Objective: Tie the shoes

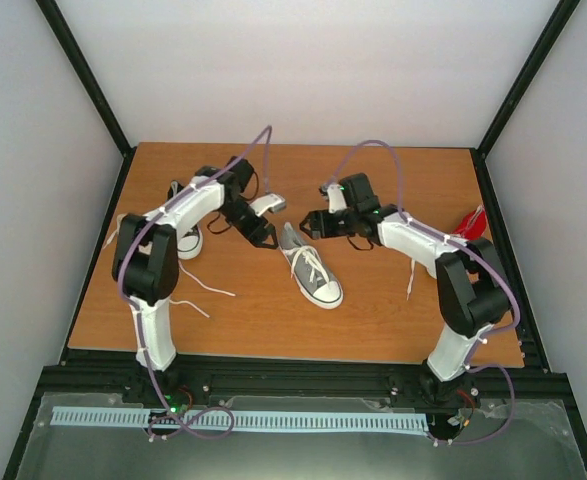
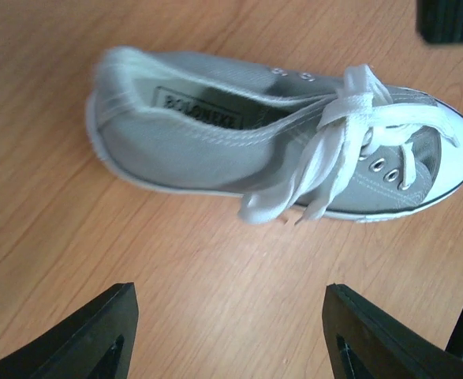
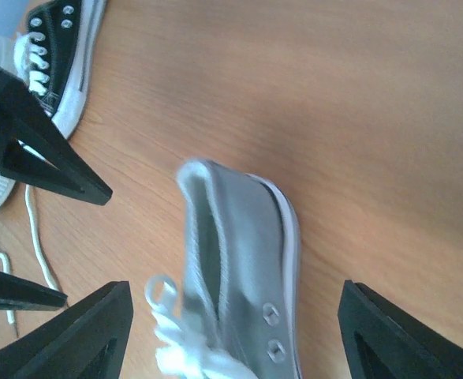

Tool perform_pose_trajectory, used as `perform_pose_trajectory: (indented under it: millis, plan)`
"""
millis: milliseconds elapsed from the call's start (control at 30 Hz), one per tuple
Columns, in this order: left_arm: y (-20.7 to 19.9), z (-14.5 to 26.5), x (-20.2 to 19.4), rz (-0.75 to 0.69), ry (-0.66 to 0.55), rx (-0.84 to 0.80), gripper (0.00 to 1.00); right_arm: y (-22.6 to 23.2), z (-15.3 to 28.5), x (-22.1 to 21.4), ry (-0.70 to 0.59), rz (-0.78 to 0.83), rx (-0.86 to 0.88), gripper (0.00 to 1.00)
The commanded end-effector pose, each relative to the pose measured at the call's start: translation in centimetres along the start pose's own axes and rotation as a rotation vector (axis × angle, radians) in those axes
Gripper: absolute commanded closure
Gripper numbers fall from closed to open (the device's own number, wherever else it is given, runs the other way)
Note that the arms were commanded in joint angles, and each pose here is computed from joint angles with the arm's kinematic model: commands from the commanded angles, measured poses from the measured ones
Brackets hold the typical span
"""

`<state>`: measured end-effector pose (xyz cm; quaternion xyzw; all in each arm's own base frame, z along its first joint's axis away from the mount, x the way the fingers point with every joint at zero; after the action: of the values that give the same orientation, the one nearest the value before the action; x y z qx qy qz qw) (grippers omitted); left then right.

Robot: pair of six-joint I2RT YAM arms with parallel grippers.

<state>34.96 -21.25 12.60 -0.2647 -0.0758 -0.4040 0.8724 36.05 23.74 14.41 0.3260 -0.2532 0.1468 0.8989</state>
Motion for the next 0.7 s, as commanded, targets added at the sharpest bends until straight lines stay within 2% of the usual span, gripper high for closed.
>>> perform_pose_trajectory:
  millis: [0, 233, 333, 367, 400, 467, 533, 567, 667]
  plan:
    - [1.2, 4.4, -0.8, 0.029, -0.031, 0.056, 0.32, 2.4, -2.5, 1.0, 0.029, 0.161, -0.098, 0.23]
    - [3.1, 5.9, -2.5, 0.115, -0.076, 0.072, 0.32, 5.0, -7.7, -0.2, 0.127, 0.298, -0.154, 0.19]
    - [2.9, 5.9, -2.7, 0.110, -0.085, 0.071, 0.32, 4.9, -8.9, -0.2, 0.140, 0.323, -0.227, 0.23]
    - [2.9, 6.0, -2.7, 0.109, -0.089, 0.068, 0.32, 4.9, -9.2, -0.1, 0.138, 0.327, -0.239, 0.30]
    - [2.8, 6.0, -2.7, 0.110, -0.091, 0.065, 0.32, 4.9, -9.3, 0.0, 0.134, 0.324, -0.252, 0.41]
    - [2.8, 6.1, -2.6, 0.106, -0.092, 0.070, 0.32, 4.5, -9.0, 0.6, 0.103, 0.298, -0.302, 0.70]
    - [2.9, 6.2, -2.7, 0.103, -0.091, 0.081, 0.32, 3.4, -7.7, 1.6, 0.046, 0.278, -0.412, 0.92]
    - [2.8, 6.2, -2.7, 0.100, -0.092, 0.083, 0.31, 3.1, -7.1, 2.0, 0.021, 0.268, -0.449, 0.97]
    - [2.7, 6.3, -2.7, 0.095, -0.095, 0.084, 0.32, 1.6, -4.6, 3.1, -0.050, 0.226, -0.529, 0.97]
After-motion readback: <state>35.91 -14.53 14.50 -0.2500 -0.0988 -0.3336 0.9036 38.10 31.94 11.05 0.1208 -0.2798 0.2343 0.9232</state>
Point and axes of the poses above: each gripper's point midway between its finger pads, its own z axis back along the fingers, its own y axis along the line the jaws close on, x = y × z, the point moved 4 cm from there along z, back along the fingers
